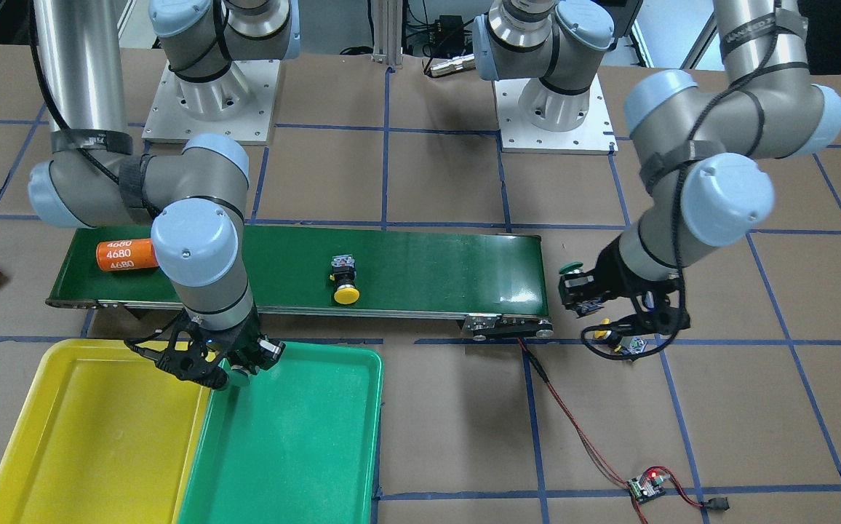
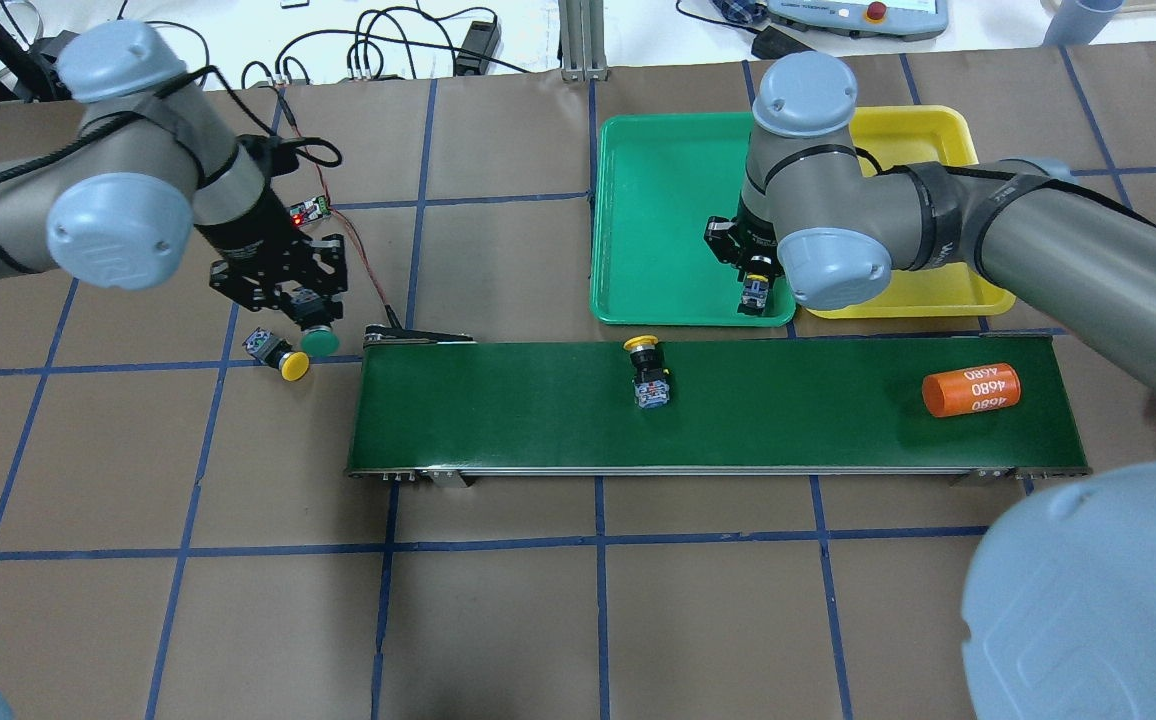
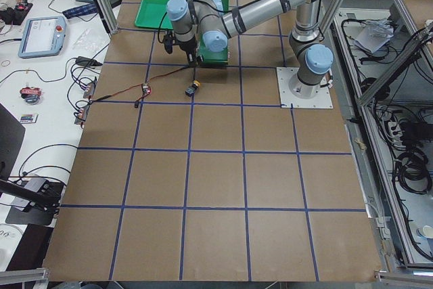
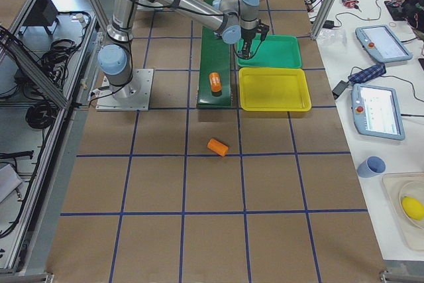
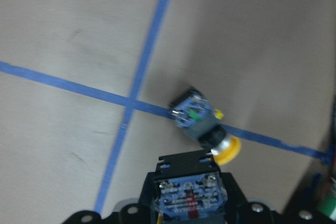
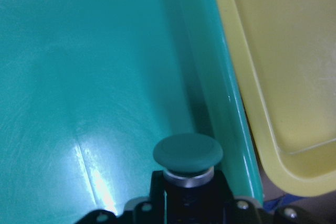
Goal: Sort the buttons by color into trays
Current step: 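Lower the green-capped button into the green tray and open the right gripper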
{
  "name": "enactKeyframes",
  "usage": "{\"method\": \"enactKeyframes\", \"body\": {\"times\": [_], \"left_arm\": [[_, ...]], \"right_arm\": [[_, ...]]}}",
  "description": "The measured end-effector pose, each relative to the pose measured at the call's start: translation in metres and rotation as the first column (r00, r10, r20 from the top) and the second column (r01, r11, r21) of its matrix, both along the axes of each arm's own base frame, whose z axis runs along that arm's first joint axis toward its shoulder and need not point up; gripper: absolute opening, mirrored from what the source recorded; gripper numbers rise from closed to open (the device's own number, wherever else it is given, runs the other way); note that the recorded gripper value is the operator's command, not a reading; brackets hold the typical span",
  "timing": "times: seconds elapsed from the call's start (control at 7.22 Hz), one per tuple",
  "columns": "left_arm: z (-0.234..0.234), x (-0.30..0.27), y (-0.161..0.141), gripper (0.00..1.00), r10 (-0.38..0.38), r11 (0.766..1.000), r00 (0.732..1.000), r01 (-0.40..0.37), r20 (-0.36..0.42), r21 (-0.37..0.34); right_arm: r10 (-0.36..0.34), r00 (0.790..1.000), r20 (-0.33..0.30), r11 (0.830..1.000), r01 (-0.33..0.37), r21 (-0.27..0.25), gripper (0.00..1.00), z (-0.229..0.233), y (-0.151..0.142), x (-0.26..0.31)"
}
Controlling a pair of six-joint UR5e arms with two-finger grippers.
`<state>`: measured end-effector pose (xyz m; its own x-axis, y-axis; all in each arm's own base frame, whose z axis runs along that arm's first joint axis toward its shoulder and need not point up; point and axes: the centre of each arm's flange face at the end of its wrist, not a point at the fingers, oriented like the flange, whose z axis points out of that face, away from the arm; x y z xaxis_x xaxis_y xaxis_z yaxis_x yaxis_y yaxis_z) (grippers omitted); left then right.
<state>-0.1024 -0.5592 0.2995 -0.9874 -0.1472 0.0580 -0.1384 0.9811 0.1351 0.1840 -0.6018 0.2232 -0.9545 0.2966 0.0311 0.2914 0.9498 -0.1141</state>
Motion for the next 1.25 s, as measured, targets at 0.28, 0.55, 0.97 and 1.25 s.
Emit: {"method": "enactKeyframes", "body": {"times": [0.28, 0.55, 0.97, 1.25], "left_arm": [[-0.01, -0.083, 0.019, 0.0, -0.109, 0.994, 0.993, 0.109, -0.036, 0.007], [-0.018, -0.119, 0.024, 0.0, -0.24, 0.97, 0.969, 0.238, -0.053, -0.039], [-0.037, -0.133, 0.033, 0.0, -0.284, 0.959, 0.957, 0.282, -0.054, -0.039], [-0.044, -0.139, 0.045, 0.0, -0.296, 0.955, 0.954, 0.295, -0.052, -0.031]], "right_arm": [[0.077, 0.997, -0.01, 0.997, -0.077, -0.007, 1.0, -0.005, -0.003, 0.0], [0.105, 0.994, -0.011, 0.994, -0.105, -0.028, 1.0, 0.014, 0.0, -0.001], [0.106, 0.994, -0.004, 0.994, -0.106, -0.029, 1.0, 0.065, 0.023, -0.004], [0.114, 0.993, 0.001, 0.991, -0.114, 0.065, 1.0, 0.104, 0.065, -0.002]]}}
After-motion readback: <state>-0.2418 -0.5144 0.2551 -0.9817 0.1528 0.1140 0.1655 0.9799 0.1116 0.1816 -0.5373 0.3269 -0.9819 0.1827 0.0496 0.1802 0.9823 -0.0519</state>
